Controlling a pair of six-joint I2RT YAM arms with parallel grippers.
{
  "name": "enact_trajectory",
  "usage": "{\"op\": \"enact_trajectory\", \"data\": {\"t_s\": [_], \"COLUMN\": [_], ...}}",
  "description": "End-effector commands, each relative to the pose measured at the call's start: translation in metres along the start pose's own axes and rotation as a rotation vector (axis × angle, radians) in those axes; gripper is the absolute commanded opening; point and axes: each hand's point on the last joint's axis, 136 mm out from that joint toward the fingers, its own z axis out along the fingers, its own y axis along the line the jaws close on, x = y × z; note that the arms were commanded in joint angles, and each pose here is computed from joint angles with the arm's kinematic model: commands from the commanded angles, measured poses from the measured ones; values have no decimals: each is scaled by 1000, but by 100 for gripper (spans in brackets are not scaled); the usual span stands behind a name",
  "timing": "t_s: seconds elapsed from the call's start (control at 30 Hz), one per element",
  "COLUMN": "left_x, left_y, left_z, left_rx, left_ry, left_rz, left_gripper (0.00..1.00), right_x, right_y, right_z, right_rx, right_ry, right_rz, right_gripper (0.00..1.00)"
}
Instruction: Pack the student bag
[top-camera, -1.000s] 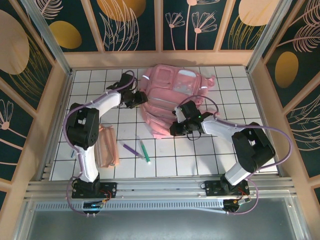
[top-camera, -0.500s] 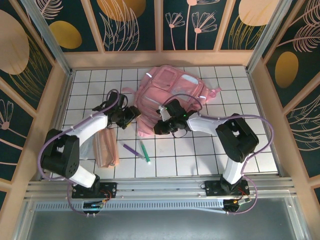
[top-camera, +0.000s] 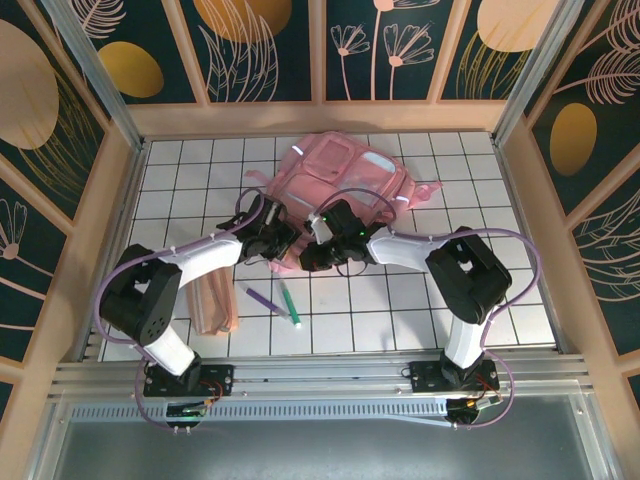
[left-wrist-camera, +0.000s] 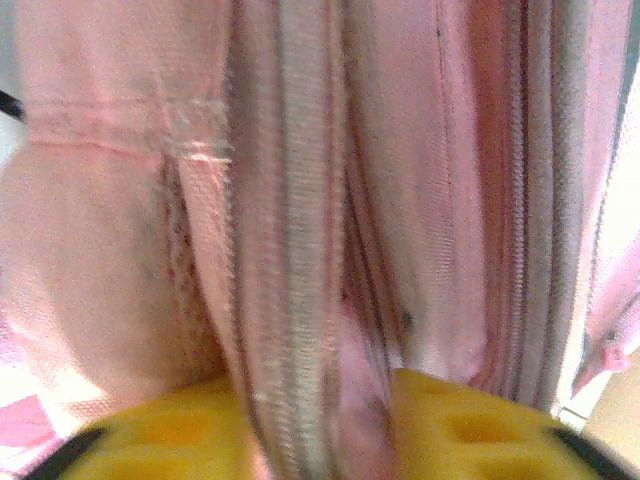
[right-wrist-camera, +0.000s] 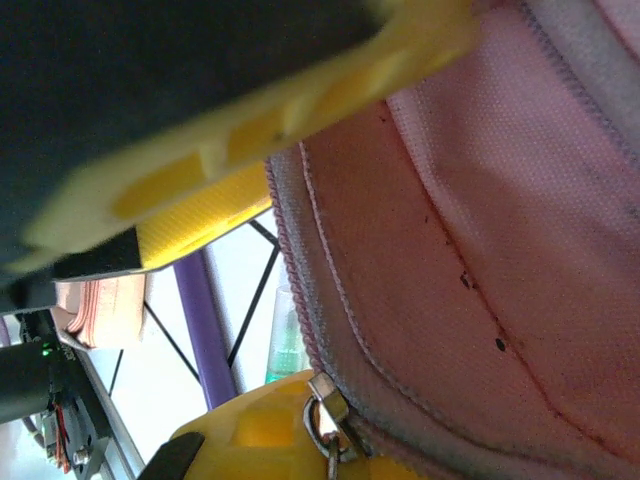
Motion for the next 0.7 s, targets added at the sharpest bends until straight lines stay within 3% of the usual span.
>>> {"op": "enact_trajectory", "data": {"t_s": [0.0, 0.13, 0.17, 0.43, 0.57, 0.67], "left_x": [-20, -39, -44, -64, -82, -91], "left_y": [-1, -3, -18, -17, -12, -22], "left_z": [-12, -25, -30, -19, -10, -5], "left_rx": [-3, -51, -31, -19, -137, -127], "left_ry": [-129, -194, -198, -19, -30, -27], "left_rz": [-6, 137, 170, 309, 430, 534], "left_gripper": [0, 0, 0, 0, 0, 0], "right_x": [-17, -5, -1, 37, 42, 41], "right_y": [20, -4, -11, -88, -99, -102], "right_z": [-16, -25, -28, -65, -82, -89], "right_rx": [-5, 105, 133, 366, 420, 433], "right_ry": [-80, -62, -58, -13, -2, -18], "right_rz": [-61, -41, -33, 92, 97, 86], "right_gripper": [0, 0, 0, 0, 0, 0]}}
